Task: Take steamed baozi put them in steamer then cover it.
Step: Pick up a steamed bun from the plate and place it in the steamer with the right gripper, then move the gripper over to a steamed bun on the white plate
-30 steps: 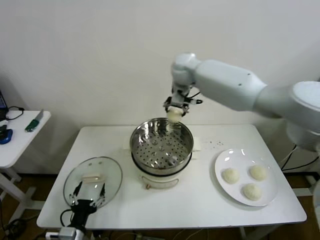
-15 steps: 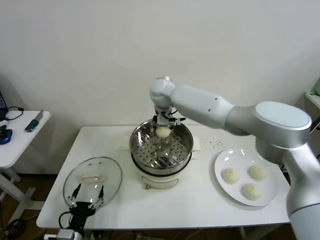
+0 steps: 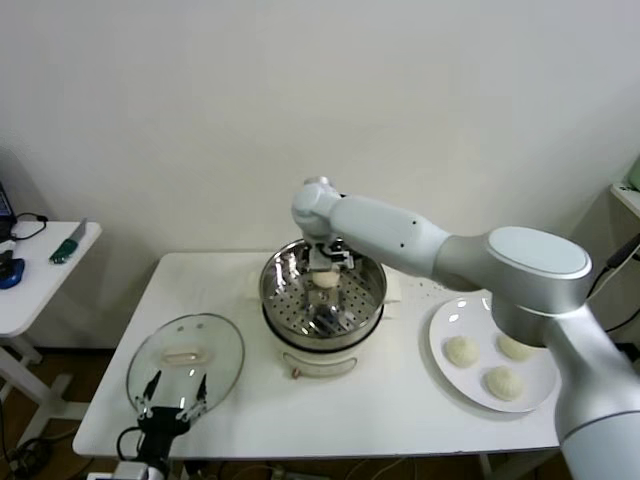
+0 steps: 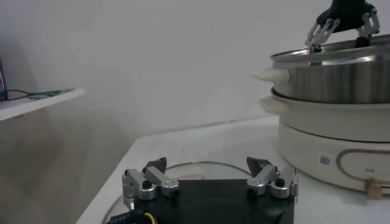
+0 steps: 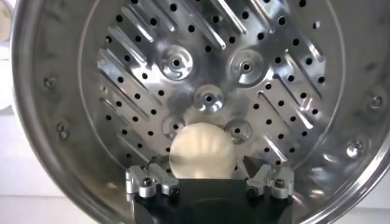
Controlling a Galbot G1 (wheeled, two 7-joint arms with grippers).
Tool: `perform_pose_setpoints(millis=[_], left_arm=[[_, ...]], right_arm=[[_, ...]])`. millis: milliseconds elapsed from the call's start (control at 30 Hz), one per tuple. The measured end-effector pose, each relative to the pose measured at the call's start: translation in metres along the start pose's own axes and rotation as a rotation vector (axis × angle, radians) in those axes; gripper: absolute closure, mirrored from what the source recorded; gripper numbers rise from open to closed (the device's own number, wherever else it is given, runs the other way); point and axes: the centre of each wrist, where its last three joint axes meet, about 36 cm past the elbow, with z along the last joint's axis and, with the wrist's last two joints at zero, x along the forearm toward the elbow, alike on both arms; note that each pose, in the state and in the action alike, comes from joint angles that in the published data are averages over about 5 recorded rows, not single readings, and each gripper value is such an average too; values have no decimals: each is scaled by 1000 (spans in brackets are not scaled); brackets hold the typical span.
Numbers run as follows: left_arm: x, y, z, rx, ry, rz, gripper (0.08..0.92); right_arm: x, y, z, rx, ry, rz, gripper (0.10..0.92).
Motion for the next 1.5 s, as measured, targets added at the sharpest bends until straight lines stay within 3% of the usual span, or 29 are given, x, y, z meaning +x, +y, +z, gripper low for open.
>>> perform_pose_setpoints(millis=[400, 767, 1200, 1500], left_arm=[[5, 1, 2, 1, 5, 2, 177], [6, 0, -7, 10, -8, 10, 177], [3, -6, -11, 32, -8, 3, 177], [6, -4, -8, 41, 11, -15, 177]], right_arm=[[50, 30, 27, -125, -13, 46, 200], [93, 148, 45, -686, -90, 93, 200], [42, 315, -7, -1331, -246, 4, 200], [-24, 367, -53, -1492, -302, -95, 200]])
